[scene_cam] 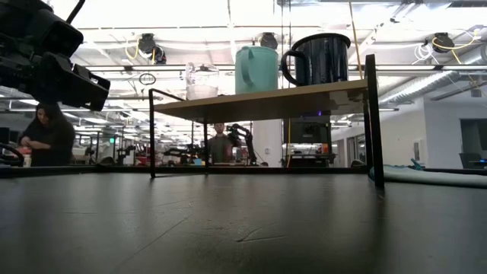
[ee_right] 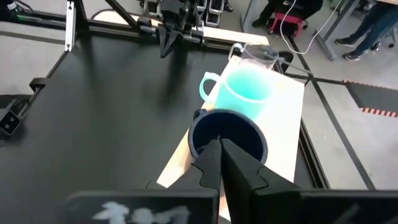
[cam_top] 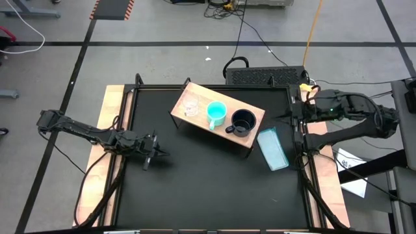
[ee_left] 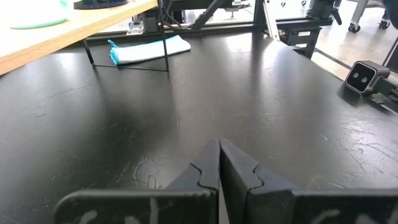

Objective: Stack small to large cups/mugs on shelf
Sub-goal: Return to Home Position

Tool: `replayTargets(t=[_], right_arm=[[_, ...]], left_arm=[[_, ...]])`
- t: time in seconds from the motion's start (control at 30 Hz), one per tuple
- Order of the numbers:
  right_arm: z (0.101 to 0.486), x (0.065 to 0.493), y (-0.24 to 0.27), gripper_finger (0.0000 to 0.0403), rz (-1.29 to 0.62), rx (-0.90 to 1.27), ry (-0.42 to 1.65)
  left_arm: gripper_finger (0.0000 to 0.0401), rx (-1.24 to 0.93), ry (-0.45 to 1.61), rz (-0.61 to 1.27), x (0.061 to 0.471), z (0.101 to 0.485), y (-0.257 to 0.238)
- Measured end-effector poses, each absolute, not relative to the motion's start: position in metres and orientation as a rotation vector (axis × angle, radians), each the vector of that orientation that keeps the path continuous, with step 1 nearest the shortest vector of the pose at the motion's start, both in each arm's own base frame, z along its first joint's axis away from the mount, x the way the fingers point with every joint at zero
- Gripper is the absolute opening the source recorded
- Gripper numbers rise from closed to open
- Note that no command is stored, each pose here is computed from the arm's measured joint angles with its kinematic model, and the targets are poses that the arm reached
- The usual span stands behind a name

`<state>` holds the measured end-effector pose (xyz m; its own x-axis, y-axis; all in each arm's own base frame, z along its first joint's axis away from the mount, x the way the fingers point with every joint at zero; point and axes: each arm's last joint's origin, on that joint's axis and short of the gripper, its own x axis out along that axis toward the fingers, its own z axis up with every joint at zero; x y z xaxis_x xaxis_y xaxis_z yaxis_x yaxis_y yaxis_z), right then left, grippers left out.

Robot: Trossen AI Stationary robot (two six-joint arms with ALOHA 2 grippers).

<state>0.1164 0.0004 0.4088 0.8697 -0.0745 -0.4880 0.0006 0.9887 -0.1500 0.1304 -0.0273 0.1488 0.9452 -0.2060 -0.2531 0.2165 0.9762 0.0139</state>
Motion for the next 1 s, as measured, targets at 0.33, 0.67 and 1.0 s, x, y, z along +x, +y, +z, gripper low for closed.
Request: replayTargets(t=[0.33,0.67,1.0], right_arm=[[0.385,0.114,0.001,0.0,-0.025,-0.135,0.414],[0.371,0.106,0.008,0.0,0.195,-0.057,0.208],[0.345,0.118,0.012,0.0,0.324,-0.035,0.114]], left_arm=[[0.0008,0.041,0.249,-0.215,0.131,0.149,-0.027],[0.0008,0.041,0.246,-0.214,0.131,0.149,-0.027],[0.0008,0.046,0.239,-0.204,0.131,0.15,-0.027]])
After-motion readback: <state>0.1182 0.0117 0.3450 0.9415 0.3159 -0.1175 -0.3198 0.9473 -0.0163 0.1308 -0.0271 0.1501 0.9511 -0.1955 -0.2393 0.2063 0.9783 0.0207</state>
